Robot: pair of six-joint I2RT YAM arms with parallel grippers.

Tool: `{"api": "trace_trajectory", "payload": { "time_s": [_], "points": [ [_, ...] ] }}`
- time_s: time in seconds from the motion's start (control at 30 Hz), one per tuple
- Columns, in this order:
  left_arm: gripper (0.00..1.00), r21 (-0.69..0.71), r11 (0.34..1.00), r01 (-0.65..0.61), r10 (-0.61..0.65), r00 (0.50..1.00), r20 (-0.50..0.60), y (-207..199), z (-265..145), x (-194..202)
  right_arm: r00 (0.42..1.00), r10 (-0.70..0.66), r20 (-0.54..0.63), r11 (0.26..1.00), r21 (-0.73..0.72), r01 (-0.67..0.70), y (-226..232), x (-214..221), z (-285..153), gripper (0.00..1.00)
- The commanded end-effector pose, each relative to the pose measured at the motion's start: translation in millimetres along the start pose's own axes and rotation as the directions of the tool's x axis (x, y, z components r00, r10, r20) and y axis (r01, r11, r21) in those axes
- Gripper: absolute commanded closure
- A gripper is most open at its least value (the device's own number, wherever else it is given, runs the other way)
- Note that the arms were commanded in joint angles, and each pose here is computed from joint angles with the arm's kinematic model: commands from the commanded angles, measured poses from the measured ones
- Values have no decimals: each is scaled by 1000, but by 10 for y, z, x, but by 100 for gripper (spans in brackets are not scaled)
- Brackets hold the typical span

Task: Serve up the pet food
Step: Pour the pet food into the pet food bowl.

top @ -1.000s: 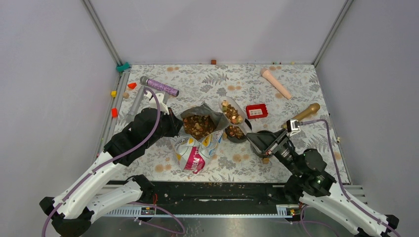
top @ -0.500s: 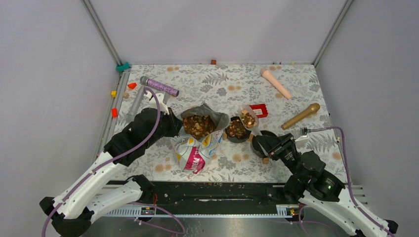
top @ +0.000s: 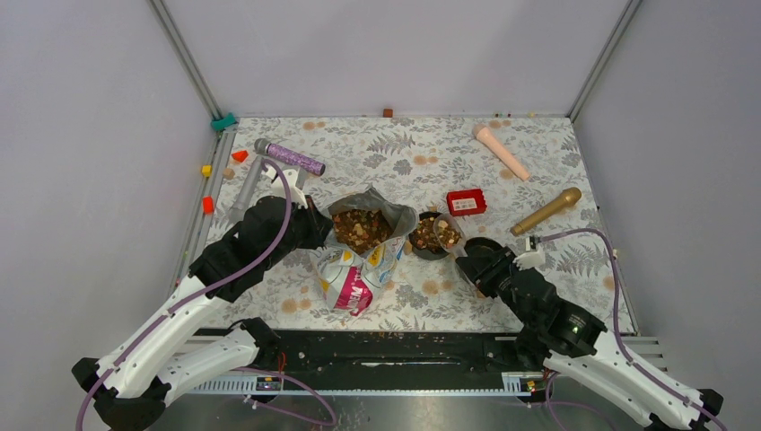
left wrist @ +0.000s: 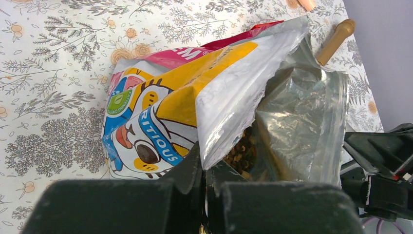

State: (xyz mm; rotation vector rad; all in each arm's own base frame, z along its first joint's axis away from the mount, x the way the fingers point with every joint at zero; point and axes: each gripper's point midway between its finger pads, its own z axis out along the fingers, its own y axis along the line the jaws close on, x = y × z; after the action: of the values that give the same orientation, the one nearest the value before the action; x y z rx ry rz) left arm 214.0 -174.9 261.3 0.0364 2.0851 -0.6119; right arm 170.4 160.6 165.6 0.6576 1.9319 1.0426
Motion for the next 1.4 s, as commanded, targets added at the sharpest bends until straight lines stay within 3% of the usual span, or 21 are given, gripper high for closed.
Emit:
{"api": "trace_trajectory", "payload": {
  "time_s": [0.0,0.77,1.03,1.37],
  "points": [
    [100,96,995,26,-34,996,79,-227,-36,-241,999,18,48,999,27,-19,-20,-70,74,100],
    [100,110,994,19,-27,997,67,-253,-31,-223,980,-146,-135,971,170,168,77,52,193,100],
    [100,111,994,18,-26,997,70,-254,-36,-228,975,-172,-141,963,185,197,150,19,242,100],
    [100,114,993,20,-28,997,67,-262,-35,-226,936,-274,-222,918,229,323,193,-6,245,100]
  ]
}}
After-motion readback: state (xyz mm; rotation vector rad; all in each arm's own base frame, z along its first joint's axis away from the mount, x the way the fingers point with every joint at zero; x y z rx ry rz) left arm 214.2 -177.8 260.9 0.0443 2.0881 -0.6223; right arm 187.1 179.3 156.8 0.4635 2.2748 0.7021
